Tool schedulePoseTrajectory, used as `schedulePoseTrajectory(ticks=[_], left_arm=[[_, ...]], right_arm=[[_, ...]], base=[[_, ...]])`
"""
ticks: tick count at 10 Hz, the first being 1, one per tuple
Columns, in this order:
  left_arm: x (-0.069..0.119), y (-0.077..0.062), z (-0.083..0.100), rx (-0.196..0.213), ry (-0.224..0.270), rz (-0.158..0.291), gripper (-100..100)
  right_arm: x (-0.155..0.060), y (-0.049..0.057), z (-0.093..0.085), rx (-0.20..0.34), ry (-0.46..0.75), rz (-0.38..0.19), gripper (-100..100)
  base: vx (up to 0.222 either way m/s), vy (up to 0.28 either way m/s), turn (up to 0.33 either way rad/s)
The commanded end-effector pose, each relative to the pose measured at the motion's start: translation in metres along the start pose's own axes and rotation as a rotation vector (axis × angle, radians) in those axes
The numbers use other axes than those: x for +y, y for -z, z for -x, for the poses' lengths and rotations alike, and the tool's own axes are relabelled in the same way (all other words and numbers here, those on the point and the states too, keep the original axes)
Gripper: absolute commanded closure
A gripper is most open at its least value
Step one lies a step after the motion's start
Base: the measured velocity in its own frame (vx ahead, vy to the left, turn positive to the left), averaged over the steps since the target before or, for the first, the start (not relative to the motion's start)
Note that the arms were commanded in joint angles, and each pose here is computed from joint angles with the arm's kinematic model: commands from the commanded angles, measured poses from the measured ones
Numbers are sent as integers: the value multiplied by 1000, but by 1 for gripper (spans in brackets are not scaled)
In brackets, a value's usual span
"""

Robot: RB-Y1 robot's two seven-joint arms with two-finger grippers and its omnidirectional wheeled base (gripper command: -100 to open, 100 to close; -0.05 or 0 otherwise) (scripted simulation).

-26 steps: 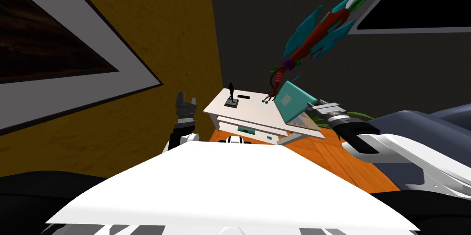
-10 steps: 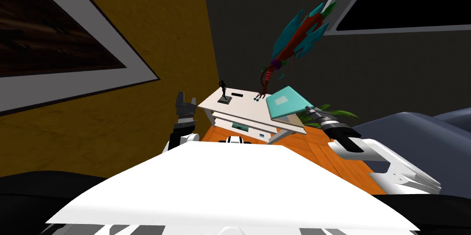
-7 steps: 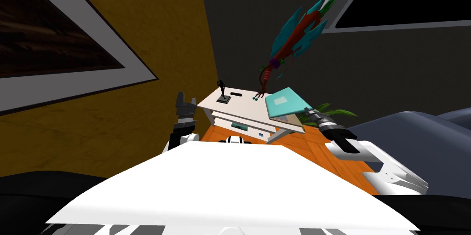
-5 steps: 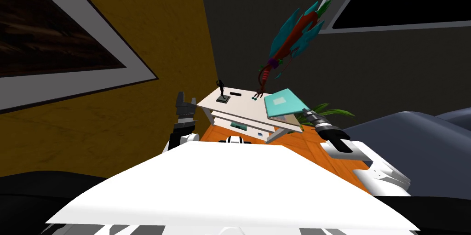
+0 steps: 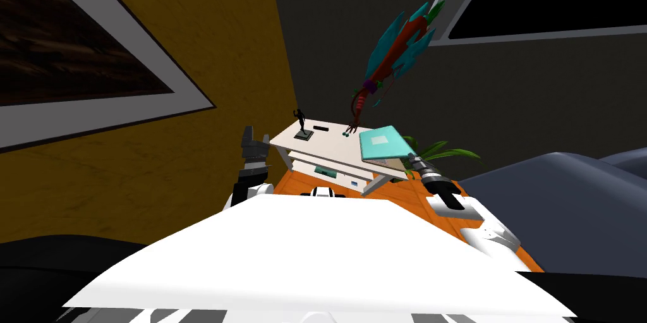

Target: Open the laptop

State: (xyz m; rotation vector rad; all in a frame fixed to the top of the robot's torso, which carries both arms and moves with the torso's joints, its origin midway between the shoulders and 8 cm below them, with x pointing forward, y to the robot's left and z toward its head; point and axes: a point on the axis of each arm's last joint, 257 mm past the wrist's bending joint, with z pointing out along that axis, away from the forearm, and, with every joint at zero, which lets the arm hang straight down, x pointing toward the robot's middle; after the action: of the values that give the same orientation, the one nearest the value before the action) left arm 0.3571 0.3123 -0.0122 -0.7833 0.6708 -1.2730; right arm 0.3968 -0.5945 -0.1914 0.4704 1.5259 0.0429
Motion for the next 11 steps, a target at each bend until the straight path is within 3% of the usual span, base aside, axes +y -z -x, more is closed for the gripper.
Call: schedulePoseTrajectory(ticks=[1, 2, 5, 6, 8, 9, 10, 11], left_arm=[[0, 0, 0, 0, 0, 0, 0], [0, 0, 0, 0, 0, 0, 0], [0, 0, 0, 0, 0, 0, 0], [0, 0, 0, 0, 0, 0, 0], [0, 0, 0, 0, 0, 0, 0], [0, 0, 0, 0, 0, 0, 0], [0, 0, 0, 0, 0, 0, 0], [0, 0, 0, 0, 0, 0, 0]], right_arm=[[8, -20, -16, 1, -10, -25, -100], [4, -23, -46, 39, -18, -72, -100], [29, -47, -25, -9, -24, -32, -100], [27, -51, -57, 35, -25, -78, -100], [50, -70, -37, -7, -35, -41, -100], [51, -71, -37, -8, -35, -40, -100], [56, -78, -66, 35, -34, -76, -100], [68, -87, -56, 13, -37, -57, -100]], base=[[-116, -112, -14], [-149, -126, -27], [-65, -47, -9], [-80, -77, -41], [-84, -76, -9], [-17, -5, 2], [-71, -66, -49], [-100, -71, -19]])
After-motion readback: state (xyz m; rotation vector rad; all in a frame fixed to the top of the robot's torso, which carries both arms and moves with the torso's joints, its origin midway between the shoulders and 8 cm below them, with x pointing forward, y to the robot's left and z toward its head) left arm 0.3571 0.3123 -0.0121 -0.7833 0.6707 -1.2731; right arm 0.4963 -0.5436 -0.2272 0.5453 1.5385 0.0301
